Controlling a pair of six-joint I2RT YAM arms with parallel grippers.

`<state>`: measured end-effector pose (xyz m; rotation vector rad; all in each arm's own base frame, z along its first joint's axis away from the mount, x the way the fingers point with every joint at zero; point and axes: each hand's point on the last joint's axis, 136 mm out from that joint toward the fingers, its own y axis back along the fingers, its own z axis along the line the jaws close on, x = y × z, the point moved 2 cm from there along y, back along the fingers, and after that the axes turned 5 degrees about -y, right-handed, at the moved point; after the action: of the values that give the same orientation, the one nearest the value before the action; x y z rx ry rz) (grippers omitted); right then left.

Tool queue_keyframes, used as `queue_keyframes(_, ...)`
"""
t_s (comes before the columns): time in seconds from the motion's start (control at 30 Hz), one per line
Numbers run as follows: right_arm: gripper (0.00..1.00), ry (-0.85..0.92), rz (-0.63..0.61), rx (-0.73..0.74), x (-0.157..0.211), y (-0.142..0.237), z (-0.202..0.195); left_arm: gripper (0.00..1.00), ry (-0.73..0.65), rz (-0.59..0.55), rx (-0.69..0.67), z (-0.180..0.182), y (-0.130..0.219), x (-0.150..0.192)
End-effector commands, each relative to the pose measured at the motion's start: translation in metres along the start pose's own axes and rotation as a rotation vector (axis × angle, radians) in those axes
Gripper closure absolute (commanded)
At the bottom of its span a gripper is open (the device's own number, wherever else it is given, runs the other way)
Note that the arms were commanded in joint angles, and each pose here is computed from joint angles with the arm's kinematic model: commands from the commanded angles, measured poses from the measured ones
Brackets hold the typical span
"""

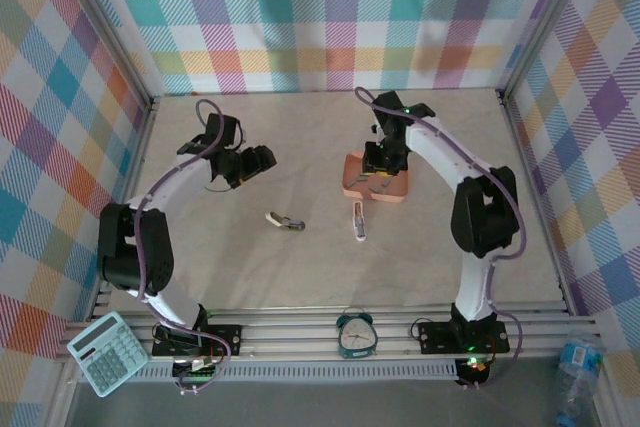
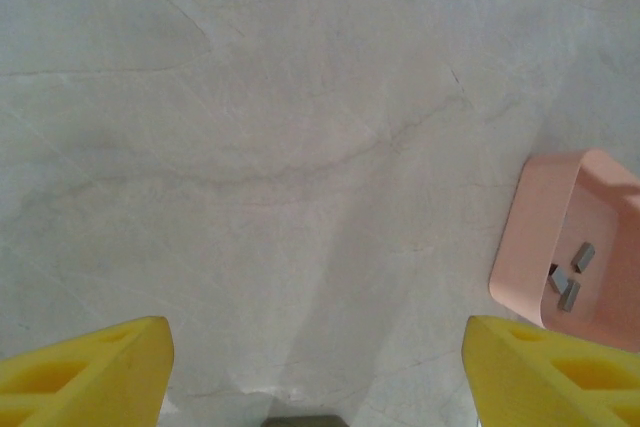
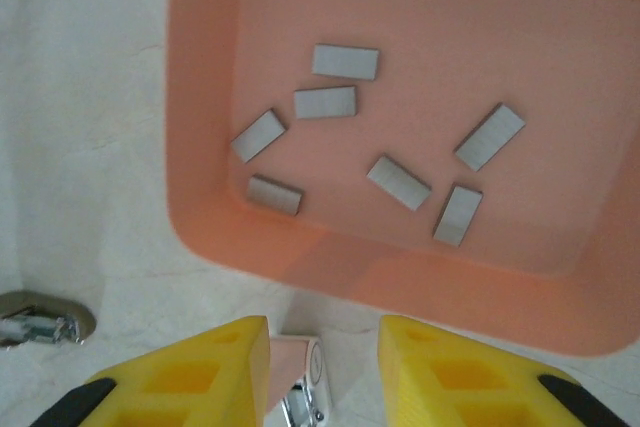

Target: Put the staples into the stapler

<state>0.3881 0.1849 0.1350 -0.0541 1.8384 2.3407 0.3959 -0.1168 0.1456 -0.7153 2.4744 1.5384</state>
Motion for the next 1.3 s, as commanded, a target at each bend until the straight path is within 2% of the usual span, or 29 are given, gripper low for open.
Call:
queue_keyframes(0.0, 0.66, -0.126, 0.095, 0.042, 0.003, -0.006, -0.017, 0.24, 0.037, 0.039, -0.032, 0.001, -0.001, -0.003)
queue_keyframes(0.2, 0.65, -0.234, 0.116, 0.097, -0.016, -0.027, -0.031, 0.24, 0.068, 0.085, -0.036, -0.001, -0.013, -0.007)
queue_keyframes(0.57, 0.64, -0.297, 0.153, 0.126, -0.031, -0.061, -0.044, 0.24, 0.068, 0.181, 0.013, -0.006, -0.039, -0.002)
queue_keyframes(1.27, 0.64, -0.294, 0.129, 0.171, -0.042, -0.083, -0.057, 0.24, 0.056, 0.199, 0.019, -0.010, -0.043, -0.009)
